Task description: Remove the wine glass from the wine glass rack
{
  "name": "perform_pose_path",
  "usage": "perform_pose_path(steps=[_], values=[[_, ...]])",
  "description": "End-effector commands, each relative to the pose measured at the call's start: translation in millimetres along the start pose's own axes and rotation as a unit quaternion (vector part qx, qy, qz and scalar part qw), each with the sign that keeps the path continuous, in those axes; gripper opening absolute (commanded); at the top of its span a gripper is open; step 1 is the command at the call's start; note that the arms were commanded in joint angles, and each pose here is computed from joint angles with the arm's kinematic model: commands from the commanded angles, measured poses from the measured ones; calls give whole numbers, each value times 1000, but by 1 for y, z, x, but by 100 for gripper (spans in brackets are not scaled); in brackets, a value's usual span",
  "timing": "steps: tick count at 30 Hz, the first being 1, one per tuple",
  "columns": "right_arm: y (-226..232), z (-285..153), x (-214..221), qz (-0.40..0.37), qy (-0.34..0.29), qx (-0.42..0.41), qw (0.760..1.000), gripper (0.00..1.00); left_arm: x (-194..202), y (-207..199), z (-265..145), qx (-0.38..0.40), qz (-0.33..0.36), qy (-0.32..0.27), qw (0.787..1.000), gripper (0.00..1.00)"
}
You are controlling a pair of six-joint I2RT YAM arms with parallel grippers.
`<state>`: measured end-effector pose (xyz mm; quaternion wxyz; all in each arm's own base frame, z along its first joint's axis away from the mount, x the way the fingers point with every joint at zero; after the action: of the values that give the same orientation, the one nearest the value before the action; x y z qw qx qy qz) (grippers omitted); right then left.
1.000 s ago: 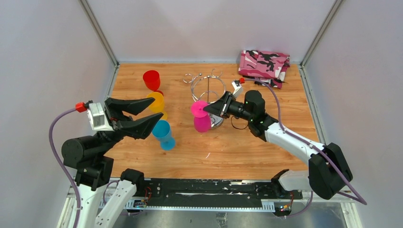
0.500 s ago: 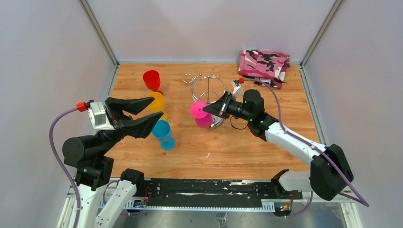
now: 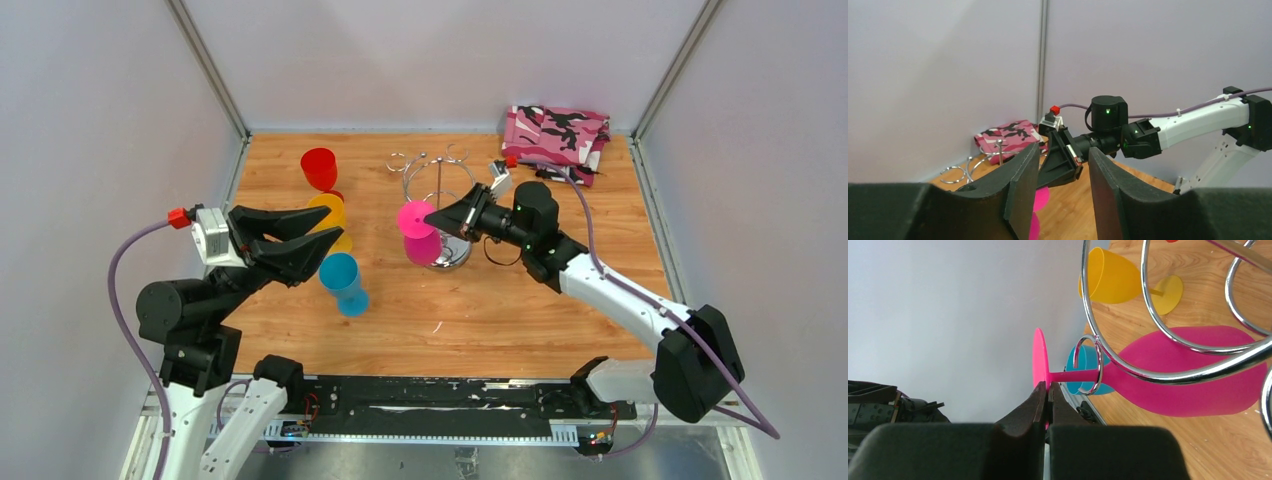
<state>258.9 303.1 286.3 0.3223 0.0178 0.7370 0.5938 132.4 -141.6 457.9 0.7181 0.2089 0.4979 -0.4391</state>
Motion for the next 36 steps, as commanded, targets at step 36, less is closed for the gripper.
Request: perform_pose_path(steps=[36], values=[[66, -10, 45, -43, 70, -76, 994, 0, 7, 20, 8, -41, -26, 8, 999, 57]])
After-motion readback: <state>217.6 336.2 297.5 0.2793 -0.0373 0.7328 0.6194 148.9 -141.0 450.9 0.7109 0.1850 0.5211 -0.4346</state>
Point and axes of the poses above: each gripper's point midway between its finger pads, its own z axis out along the fingers, its own y axis along the line the jaws close on, x = y × z, the point moved 2 cm from there along -z, back along the fingers, and after that the axes turned 4 degrees about -z, right-handed, at the moved point
